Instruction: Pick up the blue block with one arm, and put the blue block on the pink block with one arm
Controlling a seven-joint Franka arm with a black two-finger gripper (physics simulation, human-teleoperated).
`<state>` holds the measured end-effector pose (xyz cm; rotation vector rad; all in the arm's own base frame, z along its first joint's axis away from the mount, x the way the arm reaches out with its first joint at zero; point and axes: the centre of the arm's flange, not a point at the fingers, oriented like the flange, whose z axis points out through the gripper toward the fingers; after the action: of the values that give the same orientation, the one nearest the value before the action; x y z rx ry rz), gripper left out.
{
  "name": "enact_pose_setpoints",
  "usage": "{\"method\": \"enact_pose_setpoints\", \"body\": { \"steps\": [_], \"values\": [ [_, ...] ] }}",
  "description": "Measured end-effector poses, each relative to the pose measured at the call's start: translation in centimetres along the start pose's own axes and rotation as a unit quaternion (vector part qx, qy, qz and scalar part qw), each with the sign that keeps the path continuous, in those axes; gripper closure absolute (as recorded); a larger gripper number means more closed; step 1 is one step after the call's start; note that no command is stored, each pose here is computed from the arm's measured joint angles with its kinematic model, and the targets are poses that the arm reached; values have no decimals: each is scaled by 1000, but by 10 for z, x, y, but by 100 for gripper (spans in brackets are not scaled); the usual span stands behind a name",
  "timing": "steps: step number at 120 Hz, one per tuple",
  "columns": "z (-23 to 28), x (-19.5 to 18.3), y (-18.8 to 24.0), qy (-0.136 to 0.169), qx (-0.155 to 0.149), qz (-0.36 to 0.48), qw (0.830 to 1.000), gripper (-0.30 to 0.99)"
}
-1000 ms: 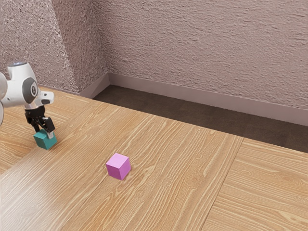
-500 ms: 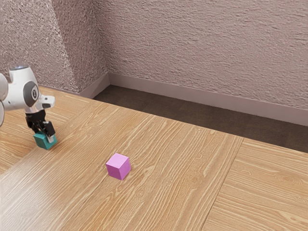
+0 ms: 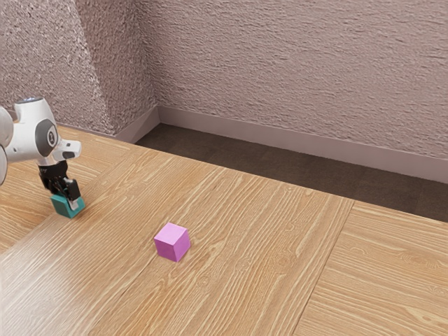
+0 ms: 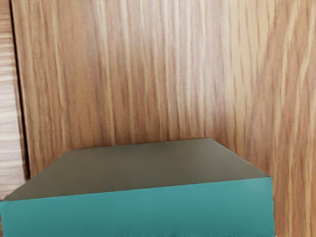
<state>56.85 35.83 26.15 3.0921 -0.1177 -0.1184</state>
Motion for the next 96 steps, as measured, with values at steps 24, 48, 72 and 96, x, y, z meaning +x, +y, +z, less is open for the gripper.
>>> {"method": "enact_pose_setpoints", "body": {
  "steps": [24, 48, 72, 96],
  "values": [
    [0, 0, 0, 0, 0, 0, 1000, 27],
    [-1, 1, 1, 0, 2, 0, 1000, 29],
    [-24, -2, 2, 14, 7, -2, 1000, 33],
    [-69, -17, 45, 36, -1, 15, 999, 33]
  ]
}}
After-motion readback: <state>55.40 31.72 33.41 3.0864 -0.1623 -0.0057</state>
